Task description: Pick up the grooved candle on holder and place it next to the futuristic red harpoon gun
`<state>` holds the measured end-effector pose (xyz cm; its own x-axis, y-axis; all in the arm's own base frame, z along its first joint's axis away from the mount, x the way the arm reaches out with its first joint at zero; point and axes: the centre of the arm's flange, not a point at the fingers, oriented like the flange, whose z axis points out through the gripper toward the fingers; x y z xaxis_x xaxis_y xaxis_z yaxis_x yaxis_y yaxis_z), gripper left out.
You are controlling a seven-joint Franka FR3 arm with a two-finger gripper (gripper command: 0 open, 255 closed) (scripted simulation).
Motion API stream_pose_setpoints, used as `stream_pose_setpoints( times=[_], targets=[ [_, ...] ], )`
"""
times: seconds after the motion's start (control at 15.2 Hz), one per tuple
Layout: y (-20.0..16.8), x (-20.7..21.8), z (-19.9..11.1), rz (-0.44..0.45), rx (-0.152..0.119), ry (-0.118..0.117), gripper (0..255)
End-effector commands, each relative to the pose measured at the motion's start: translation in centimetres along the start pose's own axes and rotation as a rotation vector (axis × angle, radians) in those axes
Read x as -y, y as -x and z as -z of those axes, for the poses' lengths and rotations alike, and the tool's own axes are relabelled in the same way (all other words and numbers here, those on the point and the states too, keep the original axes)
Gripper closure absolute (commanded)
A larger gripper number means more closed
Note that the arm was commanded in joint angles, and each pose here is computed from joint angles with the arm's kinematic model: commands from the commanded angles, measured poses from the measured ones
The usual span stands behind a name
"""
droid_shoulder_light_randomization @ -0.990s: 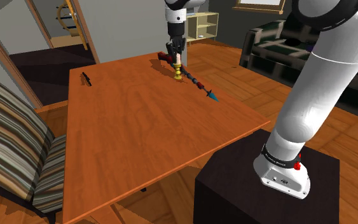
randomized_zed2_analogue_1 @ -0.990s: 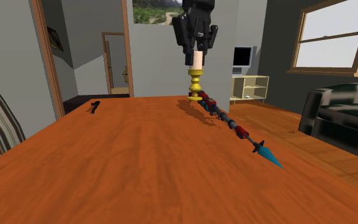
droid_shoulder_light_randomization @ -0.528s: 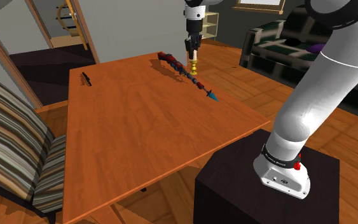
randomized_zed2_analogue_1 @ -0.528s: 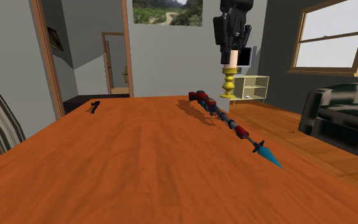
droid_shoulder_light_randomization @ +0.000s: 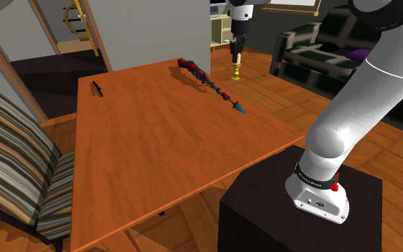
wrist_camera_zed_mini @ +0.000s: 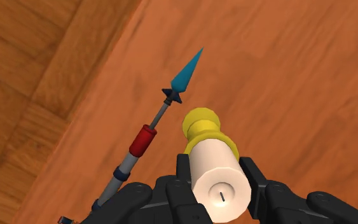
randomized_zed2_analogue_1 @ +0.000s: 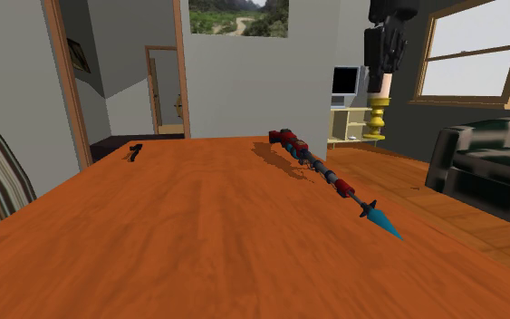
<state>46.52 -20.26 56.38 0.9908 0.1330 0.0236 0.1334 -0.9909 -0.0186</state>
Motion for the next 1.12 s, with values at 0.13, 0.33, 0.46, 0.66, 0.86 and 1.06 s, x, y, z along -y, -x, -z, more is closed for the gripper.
stream_pose_setpoints(
  times=[0.13,0.33,0.46,0.66,0.86,1.06],
  targets=[
    [3.1,-4.4,0.3,0.001,0.0,0.0,255],
    [5.3,-7.7,0.4,0.001,0.0,0.0,255],
    [6.8,-9.9,0.5,0.001,0.0,0.0,255],
    [7.4,-10.7,-0.5,0.001,0.0,0.0,255],
    [7.4,-10.7,-2.1,0.001,0.0,0.0,255],
    [7.4,-10.7,-3.7,0.001,0.0,0.0,255]
  ],
)
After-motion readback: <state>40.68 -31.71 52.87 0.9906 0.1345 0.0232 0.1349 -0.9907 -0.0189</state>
